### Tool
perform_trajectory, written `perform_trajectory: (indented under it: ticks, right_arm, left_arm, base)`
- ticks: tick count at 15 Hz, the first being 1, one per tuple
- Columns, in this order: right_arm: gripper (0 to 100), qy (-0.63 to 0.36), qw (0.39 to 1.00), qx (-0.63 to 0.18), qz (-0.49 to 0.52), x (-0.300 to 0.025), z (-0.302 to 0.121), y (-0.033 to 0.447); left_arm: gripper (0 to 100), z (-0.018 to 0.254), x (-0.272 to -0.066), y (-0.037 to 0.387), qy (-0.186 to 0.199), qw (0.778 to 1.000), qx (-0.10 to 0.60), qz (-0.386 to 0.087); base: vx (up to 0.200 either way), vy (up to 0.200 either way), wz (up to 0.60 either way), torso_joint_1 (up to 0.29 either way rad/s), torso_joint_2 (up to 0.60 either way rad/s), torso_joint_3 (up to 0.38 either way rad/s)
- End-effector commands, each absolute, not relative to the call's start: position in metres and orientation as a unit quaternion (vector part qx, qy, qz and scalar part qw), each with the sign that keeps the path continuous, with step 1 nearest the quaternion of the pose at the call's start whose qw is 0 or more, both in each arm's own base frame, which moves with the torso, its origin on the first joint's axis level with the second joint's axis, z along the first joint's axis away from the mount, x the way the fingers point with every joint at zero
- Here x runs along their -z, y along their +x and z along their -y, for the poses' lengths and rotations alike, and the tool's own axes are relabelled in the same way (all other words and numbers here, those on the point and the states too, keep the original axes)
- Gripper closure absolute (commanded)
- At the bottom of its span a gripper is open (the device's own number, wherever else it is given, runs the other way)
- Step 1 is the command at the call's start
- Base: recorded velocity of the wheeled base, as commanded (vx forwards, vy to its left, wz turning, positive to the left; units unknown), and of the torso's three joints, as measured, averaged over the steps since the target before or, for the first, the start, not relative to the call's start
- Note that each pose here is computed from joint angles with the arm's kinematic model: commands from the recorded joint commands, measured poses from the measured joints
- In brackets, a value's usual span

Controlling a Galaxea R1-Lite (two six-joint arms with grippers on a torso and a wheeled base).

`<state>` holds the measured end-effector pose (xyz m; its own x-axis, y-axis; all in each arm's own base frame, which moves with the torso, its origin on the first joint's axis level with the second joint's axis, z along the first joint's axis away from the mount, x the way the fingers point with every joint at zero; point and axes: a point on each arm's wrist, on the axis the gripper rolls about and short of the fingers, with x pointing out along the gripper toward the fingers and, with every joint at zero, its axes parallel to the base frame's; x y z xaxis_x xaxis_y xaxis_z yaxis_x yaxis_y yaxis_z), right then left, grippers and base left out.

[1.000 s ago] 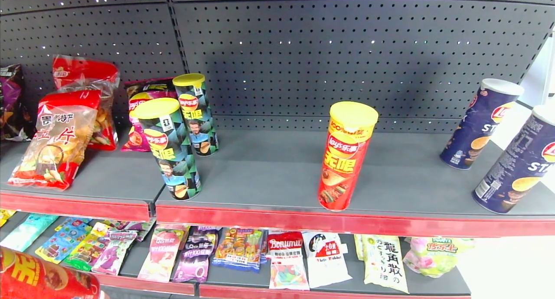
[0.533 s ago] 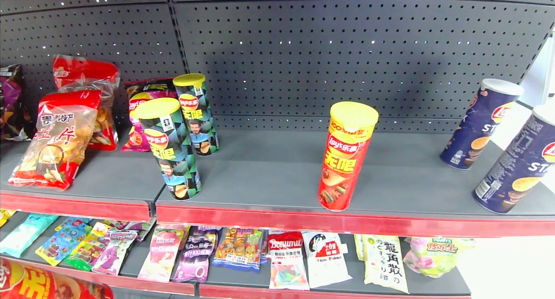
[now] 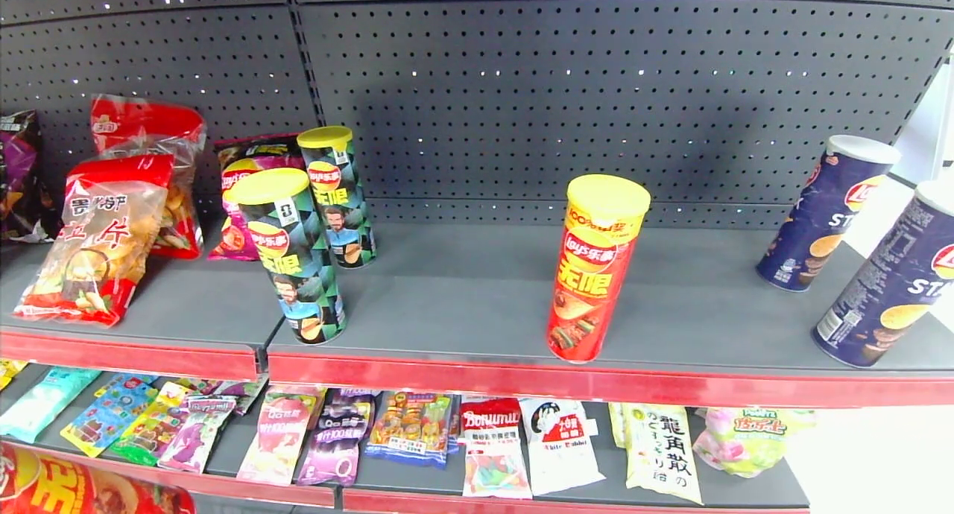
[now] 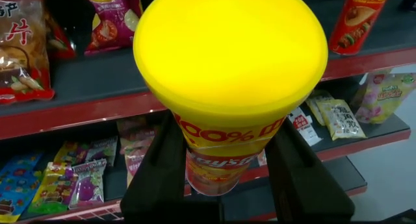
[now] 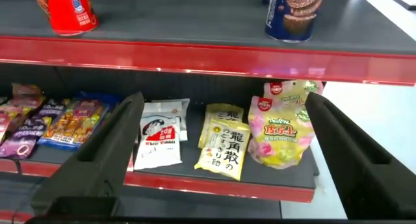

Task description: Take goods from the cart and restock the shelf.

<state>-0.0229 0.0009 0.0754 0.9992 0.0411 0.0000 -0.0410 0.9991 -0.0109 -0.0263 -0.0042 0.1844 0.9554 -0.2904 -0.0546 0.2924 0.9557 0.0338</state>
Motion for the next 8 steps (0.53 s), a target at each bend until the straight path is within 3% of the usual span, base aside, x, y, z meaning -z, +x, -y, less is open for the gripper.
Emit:
perform_trajectory:
  ticks: [1, 5, 8]
  right_arm:
    - [0, -0.005, 1.000, -0.021, -0.001, -0.0754, -0.0009, -0.0227]
    - [0, -0.005, 1.000, -0.021, -0.001, -0.0754, -0.0009, -0.0227]
    - [0, 0.003, 1.000, -0.021, -0.002, -0.0754, -0.0010, -0.0227]
  left_arm:
    - [100, 0.0043, -0.1853, -0.0256, 0.021, 0.988, 0.148, -0.025]
    - [100, 0.0045, -0.1855, -0.0242, 0.020, 0.988, 0.150, -0.029]
    - [100, 0.0046, -0.1879, -0.0214, 0.019, 0.988, 0.150, -0.035]
  base:
    - [0.000, 0.000, -0.60, 0.012, 0.00, 0.002]
    - [0.000, 0.000, -0.60, 0.010, 0.00, 0.002]
    - [0.000, 0.000, 0.00, 0.000, 0.00, 0.000]
